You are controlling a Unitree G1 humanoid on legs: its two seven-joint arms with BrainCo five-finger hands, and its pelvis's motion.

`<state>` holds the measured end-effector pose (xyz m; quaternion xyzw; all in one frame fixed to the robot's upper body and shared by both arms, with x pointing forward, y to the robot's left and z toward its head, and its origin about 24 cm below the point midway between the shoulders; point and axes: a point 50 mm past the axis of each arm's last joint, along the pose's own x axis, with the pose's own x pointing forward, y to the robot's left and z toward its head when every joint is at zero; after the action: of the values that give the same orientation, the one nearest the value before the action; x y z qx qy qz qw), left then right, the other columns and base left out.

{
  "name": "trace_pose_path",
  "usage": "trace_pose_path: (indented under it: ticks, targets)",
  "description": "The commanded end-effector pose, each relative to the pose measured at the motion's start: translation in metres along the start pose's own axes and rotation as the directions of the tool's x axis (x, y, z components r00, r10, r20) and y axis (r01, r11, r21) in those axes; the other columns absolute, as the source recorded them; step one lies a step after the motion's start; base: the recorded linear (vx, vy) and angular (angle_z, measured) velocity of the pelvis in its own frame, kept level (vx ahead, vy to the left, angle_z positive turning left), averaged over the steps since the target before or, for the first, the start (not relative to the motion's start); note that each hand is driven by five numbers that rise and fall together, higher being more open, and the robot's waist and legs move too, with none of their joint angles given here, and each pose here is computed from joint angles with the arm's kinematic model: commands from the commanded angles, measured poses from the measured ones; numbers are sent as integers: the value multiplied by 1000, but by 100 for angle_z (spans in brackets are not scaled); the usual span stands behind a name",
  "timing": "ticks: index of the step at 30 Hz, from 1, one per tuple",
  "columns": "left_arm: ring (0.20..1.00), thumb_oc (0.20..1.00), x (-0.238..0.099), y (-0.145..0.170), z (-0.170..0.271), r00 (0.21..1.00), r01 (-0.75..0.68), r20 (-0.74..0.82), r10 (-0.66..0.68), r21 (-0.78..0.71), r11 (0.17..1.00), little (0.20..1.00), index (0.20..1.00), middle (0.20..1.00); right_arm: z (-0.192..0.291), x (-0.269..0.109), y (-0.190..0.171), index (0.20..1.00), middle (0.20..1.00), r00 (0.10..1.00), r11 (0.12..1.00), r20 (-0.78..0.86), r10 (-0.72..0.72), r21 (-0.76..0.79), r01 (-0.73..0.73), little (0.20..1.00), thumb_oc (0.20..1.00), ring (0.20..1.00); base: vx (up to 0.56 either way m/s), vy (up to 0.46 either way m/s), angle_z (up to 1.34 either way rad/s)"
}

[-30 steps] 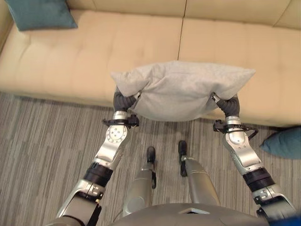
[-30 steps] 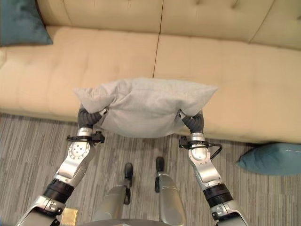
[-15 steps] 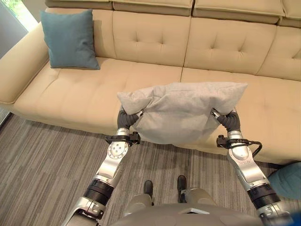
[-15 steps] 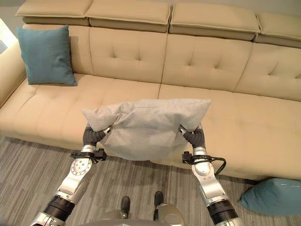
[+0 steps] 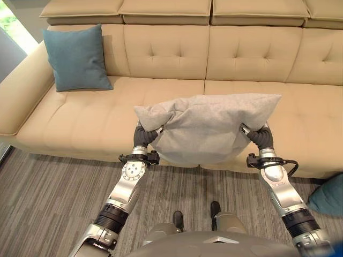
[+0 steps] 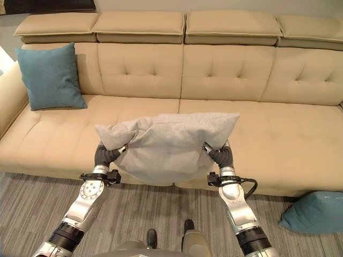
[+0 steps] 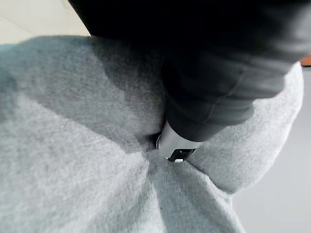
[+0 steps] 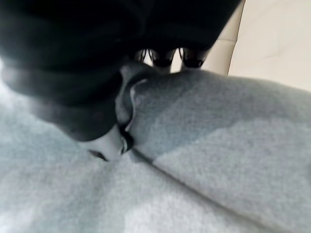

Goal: Pick up all the scattered cushions and arrange them neatly on the sofa.

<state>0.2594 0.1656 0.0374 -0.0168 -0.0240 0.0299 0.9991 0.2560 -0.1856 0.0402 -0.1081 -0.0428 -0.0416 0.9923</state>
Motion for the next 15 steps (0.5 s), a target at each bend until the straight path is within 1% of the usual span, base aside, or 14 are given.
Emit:
trace_pose_path:
  ticks: [1, 5, 8, 11, 15]
  targets:
    - [200, 200, 6, -13, 42, 968, 123, 221, -122, 11, 992, 200, 200, 200, 60, 14, 21, 200, 200, 953, 990, 298, 58, 109, -94, 200, 200, 200, 133, 49, -24]
    - [200, 200, 6, -15, 38, 969, 138, 211, -132, -14, 990, 200, 200, 200, 57, 14, 17, 200, 200, 955, 989, 288, 67, 104, -101, 200, 200, 200, 278, -18, -11]
    - [200, 200, 6, -19, 38, 966, 155, 211, -148, -17, 988, 200, 200, 200, 55, 13, 15, 200, 200, 958, 991, 282, 59, 101, -91, 200, 200, 200, 141, -79, 81]
    - [200, 200, 5, -24, 35, 967, 172, 196, -162, -36, 984, 200, 200, 200, 52, 10, 7, 200, 200, 961, 995, 272, 42, 80, -66, 200, 200, 200, 218, -160, 26]
    - [200, 200, 2, -30, 31, 964, 210, 177, -199, -44, 977, 200, 200, 200, 41, 2, -4, 200, 200, 972, 997, 233, 17, 70, -34, 200, 200, 200, 113, -124, 47]
